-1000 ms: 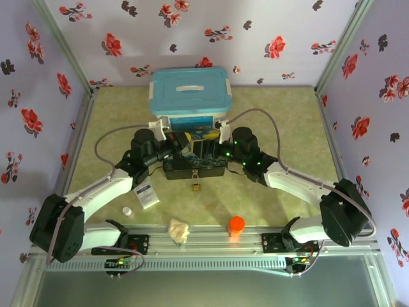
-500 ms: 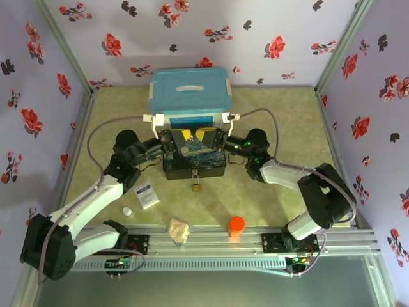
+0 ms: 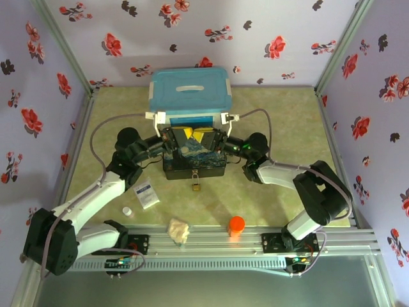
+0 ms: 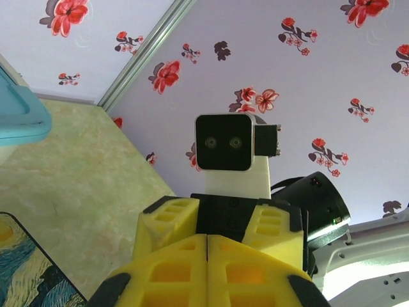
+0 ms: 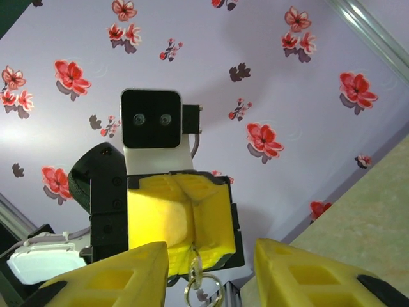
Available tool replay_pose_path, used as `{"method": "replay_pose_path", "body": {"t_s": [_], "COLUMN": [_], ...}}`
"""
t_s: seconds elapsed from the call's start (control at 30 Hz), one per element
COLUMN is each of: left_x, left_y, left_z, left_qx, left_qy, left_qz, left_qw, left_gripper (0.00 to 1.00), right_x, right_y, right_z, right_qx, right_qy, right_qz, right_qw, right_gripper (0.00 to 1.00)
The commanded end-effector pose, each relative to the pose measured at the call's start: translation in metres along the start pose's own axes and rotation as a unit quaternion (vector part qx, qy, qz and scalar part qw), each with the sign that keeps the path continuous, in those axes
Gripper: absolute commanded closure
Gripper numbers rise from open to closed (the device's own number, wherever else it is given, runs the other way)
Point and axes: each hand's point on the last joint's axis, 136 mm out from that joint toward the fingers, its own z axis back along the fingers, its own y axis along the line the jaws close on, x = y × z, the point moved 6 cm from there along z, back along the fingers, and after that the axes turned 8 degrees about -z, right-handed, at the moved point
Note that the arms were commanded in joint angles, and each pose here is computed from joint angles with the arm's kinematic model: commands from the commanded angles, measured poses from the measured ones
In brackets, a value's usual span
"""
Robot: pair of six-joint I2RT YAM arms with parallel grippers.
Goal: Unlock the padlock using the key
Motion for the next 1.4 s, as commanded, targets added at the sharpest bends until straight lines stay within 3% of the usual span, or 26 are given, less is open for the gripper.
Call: {"method": "replay_pose_path", "body": {"t_s": [0.0, 0.1, 0.3, 0.77, 0.9, 1.23, 1.37], "left_x": [0.019, 0.019, 0.018, 0.014, 0.013, 0.014, 0.017], "left_y": [-0.013, -0.013, -0.014, -0.017, -0.015, -0.015, -0.012], "left_z": [-0.001, -0.001, -0.001, 0.005, 0.005, 0.005, 0.005], "left_qx": [-0.026, -0.021, -0.021, -0.015, -0.013, -0.015, -0.001], "left_qy": [-0.021, -0.015, -0.014, -0.003, -0.001, -0.006, -0.016], "left_qz": [-0.028, -0.033, -0.034, -0.041, -0.039, -0.039, -0.039], "left_qw": [0.999, 0.999, 0.999, 0.999, 0.999, 0.999, 0.999], "left_gripper": [1.00, 1.00, 1.00, 1.00, 1.00, 1.00, 1.00], "right_x": [-0.003, -0.006, -0.009, 0.000, -0.002, -0.007, -0.010], "right_y": [0.004, 0.005, 0.005, 0.006, 0.005, 0.006, 0.004], "right_z": [-0.005, -0.007, -0.011, -0.003, -0.005, 0.000, 0.004], "right_qx": [0.013, 0.013, 0.014, 0.007, 0.009, 0.006, -0.003], "right_qy": [0.009, 0.011, 0.007, -0.040, -0.035, -0.030, -0.032], "right_qz": [0.020, 0.024, 0.032, 0.042, 0.037, 0.037, 0.032], "right_qw": [1.000, 1.000, 0.999, 0.998, 0.999, 0.999, 0.999], "right_gripper": [0.62, 0.63, 0.73, 0.69, 0.73, 1.00, 1.00]}}
